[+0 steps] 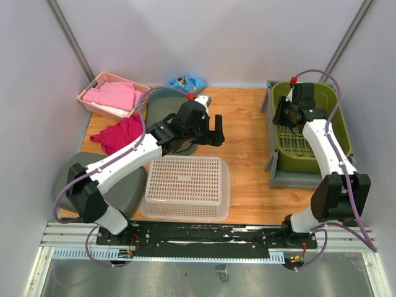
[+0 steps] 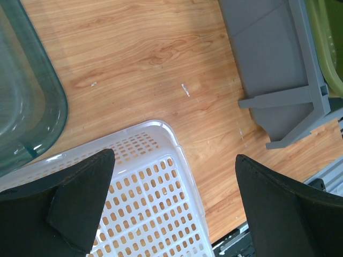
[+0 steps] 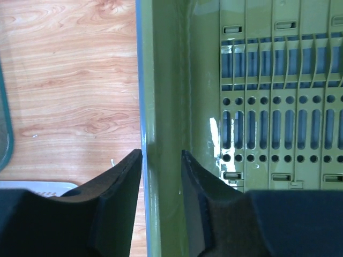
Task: Turn the large container upside down
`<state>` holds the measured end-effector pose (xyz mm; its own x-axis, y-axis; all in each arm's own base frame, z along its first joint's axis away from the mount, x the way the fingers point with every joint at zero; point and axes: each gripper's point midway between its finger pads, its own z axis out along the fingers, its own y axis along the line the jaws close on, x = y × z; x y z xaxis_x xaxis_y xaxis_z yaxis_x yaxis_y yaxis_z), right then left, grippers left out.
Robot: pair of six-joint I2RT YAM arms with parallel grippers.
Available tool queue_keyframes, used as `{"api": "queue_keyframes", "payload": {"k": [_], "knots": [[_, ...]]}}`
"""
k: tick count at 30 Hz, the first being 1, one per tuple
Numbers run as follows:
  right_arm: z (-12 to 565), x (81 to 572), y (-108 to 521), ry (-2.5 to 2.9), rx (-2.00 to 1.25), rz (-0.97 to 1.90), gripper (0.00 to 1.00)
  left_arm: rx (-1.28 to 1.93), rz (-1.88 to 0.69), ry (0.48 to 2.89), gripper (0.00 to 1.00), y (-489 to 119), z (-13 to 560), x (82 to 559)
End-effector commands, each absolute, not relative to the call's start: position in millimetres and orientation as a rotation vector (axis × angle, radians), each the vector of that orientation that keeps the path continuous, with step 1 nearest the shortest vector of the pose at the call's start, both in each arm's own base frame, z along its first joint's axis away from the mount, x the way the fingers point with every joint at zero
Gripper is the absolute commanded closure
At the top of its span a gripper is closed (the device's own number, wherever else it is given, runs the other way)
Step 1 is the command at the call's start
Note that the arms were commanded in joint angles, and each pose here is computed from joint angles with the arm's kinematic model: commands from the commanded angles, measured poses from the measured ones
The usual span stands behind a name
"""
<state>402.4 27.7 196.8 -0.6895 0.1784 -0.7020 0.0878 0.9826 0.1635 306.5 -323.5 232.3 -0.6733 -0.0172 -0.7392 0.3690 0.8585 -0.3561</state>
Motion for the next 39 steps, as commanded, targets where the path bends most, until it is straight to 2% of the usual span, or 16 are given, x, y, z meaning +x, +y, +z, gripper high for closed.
{"api": "queue_keyframes", "payload": {"k": [1,5,8,9,13,15,26,32,39], "knots": [[210.4,401.2,17.1,2.301,0.184,0.096,0.59,0.264,-0.672,2.204,0.01,-331.6,242.6,303.6],[196.9,405.0,26.7,2.338,0.173,0.157,0.55,0.268,-0.673,2.204,0.01,-331.6,242.4,302.3],[189.1,408.4,28.4,2.352,0.180,0.171,0.60,0.265,-0.674,2.206,0.01,-330.9,242.2,300.8],[186.4,409.7,28.0,2.359,0.182,0.167,0.64,0.266,-0.676,2.207,0.01,-331.0,241.8,300.2],[194.7,410.1,26.5,2.338,0.186,0.159,0.93,0.264,-0.673,2.202,0.01,-329.5,243.5,298.9],[206.6,408.3,23.5,2.307,0.189,0.142,0.99,0.263,-0.670,2.200,0.01,-328.6,243.8,299.0],[336.6,375.1,14.9,2.000,0.194,0.127,0.99,0.252,-0.651,2.193,0.01,-327.4,244.4,302.7],[427.4,341.4,40.2,1.766,0.084,0.289,0.99,0.209,-0.601,2.191,0.01,-315.7,249.1,309.5],[492.7,313.1,73.1,1.596,-0.018,0.486,0.99,0.033,-0.663,2.115,0.01,-277.8,282.4,323.6]]}}
